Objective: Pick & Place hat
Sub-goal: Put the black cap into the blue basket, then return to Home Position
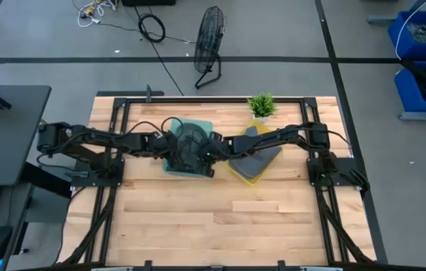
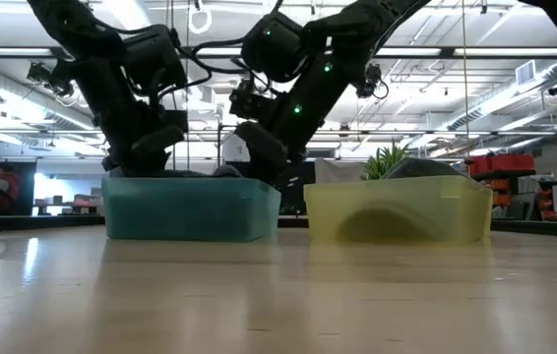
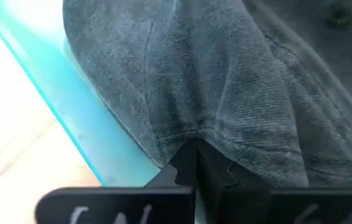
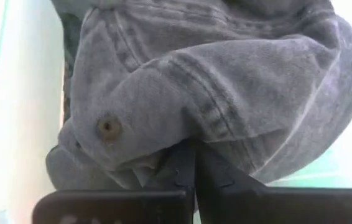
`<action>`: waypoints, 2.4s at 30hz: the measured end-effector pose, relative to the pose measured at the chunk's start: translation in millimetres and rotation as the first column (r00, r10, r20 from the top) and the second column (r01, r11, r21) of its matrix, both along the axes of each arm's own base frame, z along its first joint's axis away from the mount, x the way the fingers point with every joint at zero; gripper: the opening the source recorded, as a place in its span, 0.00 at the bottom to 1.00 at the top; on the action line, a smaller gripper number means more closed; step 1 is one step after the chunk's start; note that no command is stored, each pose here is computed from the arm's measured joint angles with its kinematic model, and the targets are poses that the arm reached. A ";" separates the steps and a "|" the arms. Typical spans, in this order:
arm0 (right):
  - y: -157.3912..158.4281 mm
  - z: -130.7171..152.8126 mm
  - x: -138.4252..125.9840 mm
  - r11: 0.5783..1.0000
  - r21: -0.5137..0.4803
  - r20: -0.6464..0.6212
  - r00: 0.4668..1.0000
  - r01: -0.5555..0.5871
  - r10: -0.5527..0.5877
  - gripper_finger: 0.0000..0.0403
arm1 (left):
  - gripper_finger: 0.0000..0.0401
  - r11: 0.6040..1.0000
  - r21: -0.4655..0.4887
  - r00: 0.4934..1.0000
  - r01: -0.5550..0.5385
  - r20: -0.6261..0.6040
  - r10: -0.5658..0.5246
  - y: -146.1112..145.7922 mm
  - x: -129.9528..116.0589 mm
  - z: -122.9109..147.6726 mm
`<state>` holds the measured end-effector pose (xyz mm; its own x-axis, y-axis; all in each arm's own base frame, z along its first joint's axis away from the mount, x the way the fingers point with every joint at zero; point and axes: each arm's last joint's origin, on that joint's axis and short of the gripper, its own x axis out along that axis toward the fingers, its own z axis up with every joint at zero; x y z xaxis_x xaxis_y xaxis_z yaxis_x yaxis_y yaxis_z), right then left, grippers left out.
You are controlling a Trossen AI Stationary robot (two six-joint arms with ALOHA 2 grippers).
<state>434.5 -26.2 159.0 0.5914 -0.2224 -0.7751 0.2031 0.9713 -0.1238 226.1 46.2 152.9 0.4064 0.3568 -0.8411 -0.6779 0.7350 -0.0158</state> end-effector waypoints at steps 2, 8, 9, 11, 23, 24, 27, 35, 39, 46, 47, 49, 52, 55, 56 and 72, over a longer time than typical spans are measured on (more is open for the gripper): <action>-1.6 -0.8 -0.3 1.000 -0.001 -0.010 1.000 -0.020 0.020 0.00 | 0.01 1.000 -0.001 1.000 -0.015 -0.010 0.015 3.8 -4.7 3.0; 3.7 23.3 -11.6 0.998 -0.010 -0.032 0.998 -0.061 0.061 0.01 | 0.01 0.999 0.003 0.998 -0.038 -0.046 0.038 5.3 -21.0 14.0; 5.7 30.5 -15.4 0.997 -0.015 -0.040 0.996 -0.075 0.075 0.01 | 0.01 0.999 0.009 0.999 -0.033 -0.038 0.033 3.7 -23.6 18.0; 8.5 45.5 -24.4 0.996 -0.016 -0.055 0.994 -0.090 0.089 0.01 | 0.02 1.000 0.022 1.000 -0.018 0.010 0.018 -0.6 -28.2 28.3; 22.4 163.3 -112.3 0.992 -0.123 0.009 0.999 -0.031 0.032 0.01 | 0.02 0.989 0.111 0.920 0.101 0.368 -0.135 -30.8 -69.6 93.2; 23.9 172.2 -122.3 0.991 -0.130 0.020 1.000 -0.018 0.021 0.01 | 0.02 0.985 0.136 0.909 0.107 0.387 -0.153 -32.5 -74.2 97.6; 27.9 196.6 -151.1 0.991 -0.131 0.067 0.998 0.000 0.009 0.01 | 0.02 0.969 0.221 0.871 0.108 0.449 -0.199 -36.8 -88.1 110.6; 35.8 218.3 -227.3 0.997 -0.065 0.257 0.966 0.031 -0.013 0.01 | 0.02 0.904 0.427 0.811 -0.013 0.533 -0.240 -38.3 -128.7 132.8; 34.1 186.6 -262.3 0.995 -0.052 0.339 0.939 0.089 -0.066 0.01 | 0.02 0.883 0.469 0.802 0.008 0.524 -0.286 -38.8 -136.7 134.9; 28.8 133.8 -306.2 0.994 -0.027 0.504 0.860 0.104 -0.077 0.00 | 0.02 0.862 0.506 0.786 0.005 0.531 -0.316 -38.7 -136.7 139.5; 27.9 129.3 -313.5 0.994 -0.022 0.521 0.850 0.105 -0.079 0.00 | 0.02 0.858 0.514 0.782 0.003 0.533 -0.322 -38.7 -137.0 140.7; 26.4 124.0 -326.7 0.994 0.000 0.576 0.812 0.108 -0.088 0.00 | 0.02 0.859 0.511 0.769 -0.009 0.553 -0.321 -38.5 -139.0 142.5; 24.5 111.6 -343.0 0.994 0.027 0.635 0.765 0.110 -0.102 0.00 | 0.02 0.869 0.494 0.750 -0.030 0.585 -0.307 -38.8 -135.1 136.8; 23.2 95.8 -354.2 0.994 0.032 0.682 0.724 0.106 -0.100 0.00 | 0.02 0.853 0.520 0.735 -0.036 0.592 -0.330 -40.0 -125.1 116.4; 22.9 90.6 -356.7 0.994 0.037 0.702 0.705 0.106 -0.101 0.00 | 0.02 0.850 0.525 0.724 -0.044 0.603 -0.335 -40.4 -122.1 110.2; 24.0 40.2 -348.5 0.995 0.049 0.815 0.572 0.088 -0.091 0.00 | 0.02 0.776 0.629 0.483 -0.051 0.695 -0.532 -45.7 -111.8 38.2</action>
<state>86.0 -2.2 199.2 0.9507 -0.3091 0.0238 0.3028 0.9424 0.1420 114.3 0.5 191.1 0.9134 0.3460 0.2142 -0.3512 0.9362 -0.0148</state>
